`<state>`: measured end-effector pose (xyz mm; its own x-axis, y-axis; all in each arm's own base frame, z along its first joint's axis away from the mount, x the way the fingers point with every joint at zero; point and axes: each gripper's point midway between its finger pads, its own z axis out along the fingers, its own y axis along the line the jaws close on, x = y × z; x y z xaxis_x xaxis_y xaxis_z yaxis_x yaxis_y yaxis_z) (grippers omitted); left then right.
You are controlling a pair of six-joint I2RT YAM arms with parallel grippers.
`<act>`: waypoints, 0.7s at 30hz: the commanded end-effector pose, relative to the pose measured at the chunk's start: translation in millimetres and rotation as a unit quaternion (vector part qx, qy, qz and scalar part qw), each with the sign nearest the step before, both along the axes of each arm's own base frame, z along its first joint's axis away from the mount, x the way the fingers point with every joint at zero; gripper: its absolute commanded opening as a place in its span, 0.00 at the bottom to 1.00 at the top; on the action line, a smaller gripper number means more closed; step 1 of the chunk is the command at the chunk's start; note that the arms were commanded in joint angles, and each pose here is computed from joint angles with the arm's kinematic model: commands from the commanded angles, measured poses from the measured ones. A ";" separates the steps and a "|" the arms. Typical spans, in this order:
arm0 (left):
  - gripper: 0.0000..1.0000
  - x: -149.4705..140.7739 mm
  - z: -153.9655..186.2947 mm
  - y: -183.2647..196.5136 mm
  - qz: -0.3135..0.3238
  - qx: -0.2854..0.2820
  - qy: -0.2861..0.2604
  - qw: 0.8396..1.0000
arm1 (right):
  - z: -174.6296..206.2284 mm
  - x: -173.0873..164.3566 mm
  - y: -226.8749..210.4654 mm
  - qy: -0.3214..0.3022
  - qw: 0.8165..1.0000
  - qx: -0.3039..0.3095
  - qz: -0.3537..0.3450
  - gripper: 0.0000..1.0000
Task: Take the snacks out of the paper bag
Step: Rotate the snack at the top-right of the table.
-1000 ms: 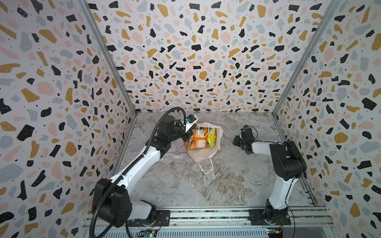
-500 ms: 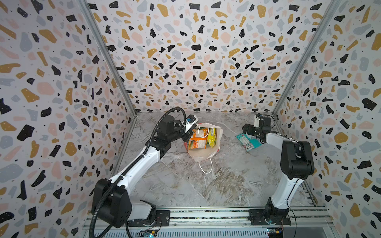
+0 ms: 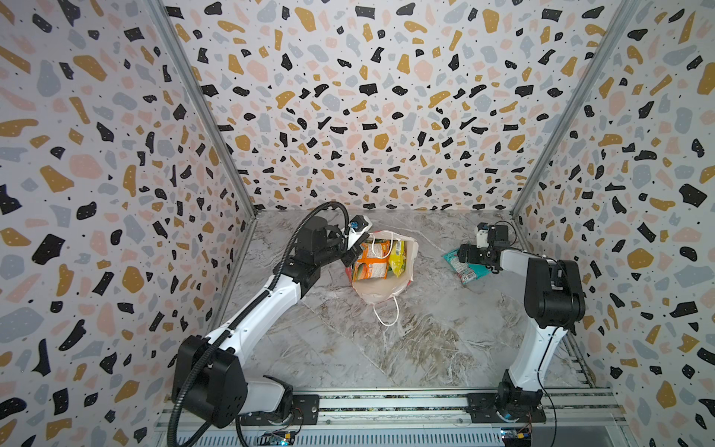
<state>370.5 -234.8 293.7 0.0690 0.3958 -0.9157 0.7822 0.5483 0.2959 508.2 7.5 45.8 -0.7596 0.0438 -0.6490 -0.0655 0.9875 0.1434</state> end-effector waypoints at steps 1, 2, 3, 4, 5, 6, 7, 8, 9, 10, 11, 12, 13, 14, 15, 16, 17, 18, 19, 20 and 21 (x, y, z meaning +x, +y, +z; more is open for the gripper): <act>0.00 -2.1 30.8 -3.7 -0.012 -0.025 -0.043 0.999 | 9.1 2.2 -3.5 0.002 1.000 -0.003 -0.005 0.99; 0.00 -2.6 30.7 -4.2 -0.013 -0.025 -0.043 0.999 | 9.1 0.4 -0.4 0.003 1.000 0.005 -0.003 0.99; 0.00 -2.3 30.3 -4.0 -0.012 -0.026 -0.043 0.999 | 8.5 -1.7 1.8 0.005 1.000 0.014 -0.006 1.00; 0.00 -2.3 29.7 -4.0 -0.012 -0.026 -0.043 0.999 | 7.9 -3.9 3.8 0.006 1.000 0.026 -0.009 0.99; 0.00 -2.2 30.3 -4.2 -0.012 -0.026 -0.044 0.999 | 7.2 -6.4 7.7 0.010 0.999 0.041 -0.010 0.96; 0.00 -1.8 30.8 -3.8 -0.011 -0.026 -0.045 0.999 | 6.5 -8.6 10.8 0.014 0.998 0.054 -0.015 0.93; 0.00 -2.0 31.1 -3.5 -0.011 -0.026 -0.044 0.999 | 5.4 -10.9 11.9 0.020 0.997 0.064 -0.023 0.90; 0.00 -2.9 32.1 -3.8 -0.012 -0.026 -0.044 0.999 | 3.7 -14.5 14.9 0.027 0.996 0.079 -0.028 0.86; 0.00 -3.7 33.0 -3.7 -0.013 -0.027 -0.045 0.999 | 4.5 -17.5 18.7 0.030 0.995 0.088 -0.031 0.83; 0.00 -4.6 32.7 -3.6 -0.014 -0.029 -0.046 0.998 | 3.3 -20.6 20.4 0.035 0.995 0.090 -0.037 0.81; 0.00 -4.9 32.3 -3.7 -0.014 -0.029 -0.047 0.998 | 3.6 -24.5 20.1 0.038 0.994 0.086 -0.049 0.80; 0.00 -4.8 31.6 -3.8 -0.014 -0.030 -0.048 0.998 | 3.9 -27.6 18.0 0.038 0.994 0.079 -0.064 0.79; 0.00 -4.6 31.1 -3.8 -0.014 -0.031 -0.047 0.998 | 5.2 -30.1 16.4 0.037 0.993 0.077 -0.075 0.78; 0.00 -4.1 31.1 -4.0 -0.014 -0.031 -0.047 0.998 | 7.4 -33.5 16.4 0.038 0.992 0.085 -0.085 0.75; 0.00 -3.7 30.4 -4.5 -0.014 -0.031 -0.046 0.998 | 9.4 -37.9 17.7 0.039 0.990 0.096 -0.092 0.74; 0.00 -3.2 29.9 -4.3 -0.013 -0.030 -0.044 0.998 | 13.2 -41.0 18.4 0.034 0.989 0.102 -0.099 0.74; 0.00 -3.2 30.5 -4.2 -0.014 -0.030 -0.044 0.999 | 17.4 -44.7 18.4 0.027 0.988 0.106 -0.106 0.74; 0.00 -3.1 31.2 -4.2 -0.014 -0.030 -0.044 0.998 | 22.4 -47.2 18.6 0.019 0.988 0.104 -0.110 0.74; 0.00 -3.4 31.2 -4.1 -0.014 -0.029 -0.045 0.998 | 25.5 -50.1 18.3 0.015 0.988 0.102 -0.113 0.74; 0.00 -3.8 31.0 -4.4 -0.014 -0.029 -0.046 0.998 | 28.4 -52.7 16.5 0.011 0.988 0.097 -0.118 0.74; 0.00 -3.7 31.7 -3.7 -0.013 -0.029 -0.047 0.998 | 31.5 -53.5 13.7 0.004 0.988 0.093 -0.125 0.74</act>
<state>370.0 -235.3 294.1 0.0712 0.3937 -0.9165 0.7841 0.5458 0.2954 453.1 27.2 51.9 -0.7718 0.2975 -0.5620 0.1313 0.9393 0.3170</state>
